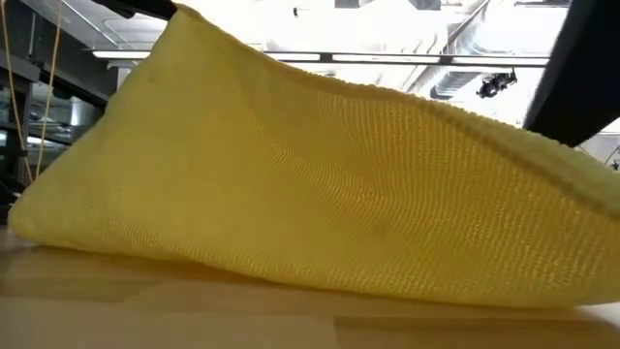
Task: Fold microfiber towels
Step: Fold the yellow microfiber cloth
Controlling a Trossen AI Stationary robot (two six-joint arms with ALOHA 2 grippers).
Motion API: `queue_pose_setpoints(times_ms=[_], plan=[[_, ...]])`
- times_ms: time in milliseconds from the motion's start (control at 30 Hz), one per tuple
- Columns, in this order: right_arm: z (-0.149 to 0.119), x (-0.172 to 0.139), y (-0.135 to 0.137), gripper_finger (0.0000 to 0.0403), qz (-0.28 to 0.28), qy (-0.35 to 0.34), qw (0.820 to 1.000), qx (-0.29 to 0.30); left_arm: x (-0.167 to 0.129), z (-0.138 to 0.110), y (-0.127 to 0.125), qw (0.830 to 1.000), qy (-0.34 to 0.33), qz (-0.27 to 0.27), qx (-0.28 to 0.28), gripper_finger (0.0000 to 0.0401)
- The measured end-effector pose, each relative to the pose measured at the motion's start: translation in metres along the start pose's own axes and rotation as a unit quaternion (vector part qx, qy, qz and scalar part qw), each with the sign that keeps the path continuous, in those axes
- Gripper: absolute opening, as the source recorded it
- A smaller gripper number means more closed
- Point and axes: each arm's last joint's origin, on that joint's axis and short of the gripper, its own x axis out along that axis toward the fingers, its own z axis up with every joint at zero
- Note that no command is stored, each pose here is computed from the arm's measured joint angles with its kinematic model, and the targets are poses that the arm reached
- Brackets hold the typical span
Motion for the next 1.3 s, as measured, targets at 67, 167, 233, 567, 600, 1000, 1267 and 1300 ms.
queue_pose_setpoints(times_ms=[67,167,233,567,600,1000,1267,1300], plan=[[-0.001,0.002,0.002,0.0248,-0.003,0.000,1.000,0.000,0.000,0.000,0.000,1.000,0.000,0.000,0.000,0.0000],[-0.002,0.003,-0.001,0.0248,-0.024,-0.006,1.000,0.017,0.002,0.000,0.002,1.000,0.001,0.003,-0.002,0.0000],[-0.004,0.003,-0.004,0.0248,-0.047,-0.011,0.998,0.033,0.003,0.001,0.003,1.000,0.002,0.005,-0.003,0.0000],[0.003,0.007,-0.006,0.0248,-0.042,-0.023,0.995,0.093,0.004,0.001,0.004,1.000,0.003,0.008,-0.006,0.0000],[0.005,0.008,-0.006,0.0248,-0.036,-0.028,0.995,0.094,0.004,0.001,0.004,1.000,0.003,0.008,-0.006,0.0000],[0.019,0.025,-0.027,0.0248,-0.076,-0.026,0.987,0.136,0.004,0.001,0.004,1.000,0.003,0.007,-0.006,0.0000],[0.012,0.025,-0.035,0.0248,-0.086,0.033,0.987,0.129,0.004,0.001,0.004,1.000,0.003,0.006,-0.006,0.0000],[0.009,0.024,-0.035,0.0248,-0.090,0.045,0.987,0.126,0.004,0.001,0.004,1.000,0.003,0.006,-0.006,0.0000]])
